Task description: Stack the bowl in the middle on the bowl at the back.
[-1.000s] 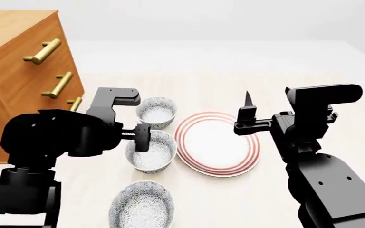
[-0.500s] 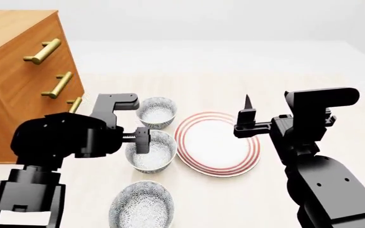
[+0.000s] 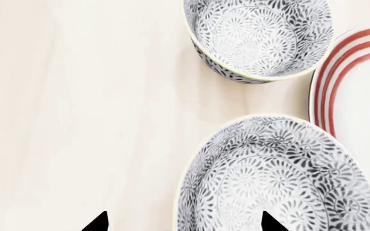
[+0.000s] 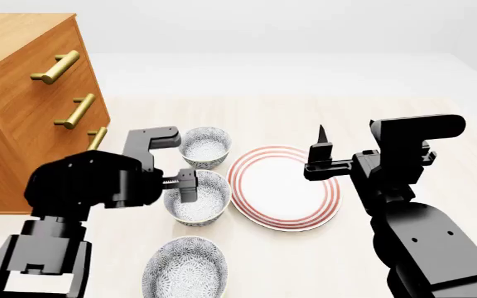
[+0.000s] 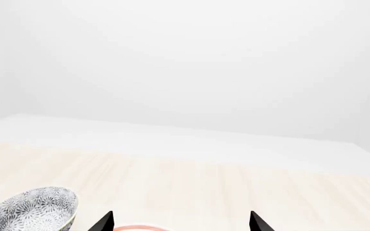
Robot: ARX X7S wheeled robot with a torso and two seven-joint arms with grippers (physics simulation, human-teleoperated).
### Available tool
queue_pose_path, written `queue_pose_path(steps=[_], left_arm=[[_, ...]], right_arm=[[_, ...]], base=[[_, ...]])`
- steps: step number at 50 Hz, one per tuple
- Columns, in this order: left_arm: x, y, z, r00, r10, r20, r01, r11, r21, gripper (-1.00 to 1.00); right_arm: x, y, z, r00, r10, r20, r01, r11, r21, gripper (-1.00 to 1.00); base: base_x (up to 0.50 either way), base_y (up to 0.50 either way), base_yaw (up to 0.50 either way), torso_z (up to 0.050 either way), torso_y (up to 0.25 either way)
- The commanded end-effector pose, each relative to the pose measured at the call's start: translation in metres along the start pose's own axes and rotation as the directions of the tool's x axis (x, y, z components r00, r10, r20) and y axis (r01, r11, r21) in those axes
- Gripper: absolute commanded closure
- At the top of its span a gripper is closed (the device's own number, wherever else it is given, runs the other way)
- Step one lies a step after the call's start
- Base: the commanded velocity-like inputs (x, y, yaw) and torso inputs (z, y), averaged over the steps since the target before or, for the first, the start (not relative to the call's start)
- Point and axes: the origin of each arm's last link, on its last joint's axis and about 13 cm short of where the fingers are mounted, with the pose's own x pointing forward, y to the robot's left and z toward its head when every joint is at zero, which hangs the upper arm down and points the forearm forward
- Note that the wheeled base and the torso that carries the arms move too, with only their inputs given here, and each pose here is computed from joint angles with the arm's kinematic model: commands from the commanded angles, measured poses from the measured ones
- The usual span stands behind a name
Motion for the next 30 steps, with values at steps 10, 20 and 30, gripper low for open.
queue_pose_path(steps=[10,20,30], left_arm=[[0.014,0.003,-0.004,0.999,0.007,-0.042,-0.010,0.997,-0.072,-1.00],[0.023,0.004,-0.003,0.998,0.014,-0.054,-0.021,0.992,-0.127,-1.00],[0.032,0.005,-0.004,0.998,0.040,-0.055,-0.047,0.989,-0.141,-1.00]], right_arm=[[0.000,0.000,0.000,1.000,0.001,-0.004,-0.001,1.000,0.000,-1.00],[0.000,0.001,-0.001,1.000,0.007,-0.007,-0.007,1.000,0.002,-1.00],[-0.002,0.001,-0.001,1.000,0.004,-0.008,-0.004,1.000,0.003,-1.00]], base=[[0.00,0.00,0.00,0.000,0.000],[0.00,0.00,0.00,0.000,0.000],[0.00,0.00,0.00,0.000,0.000]])
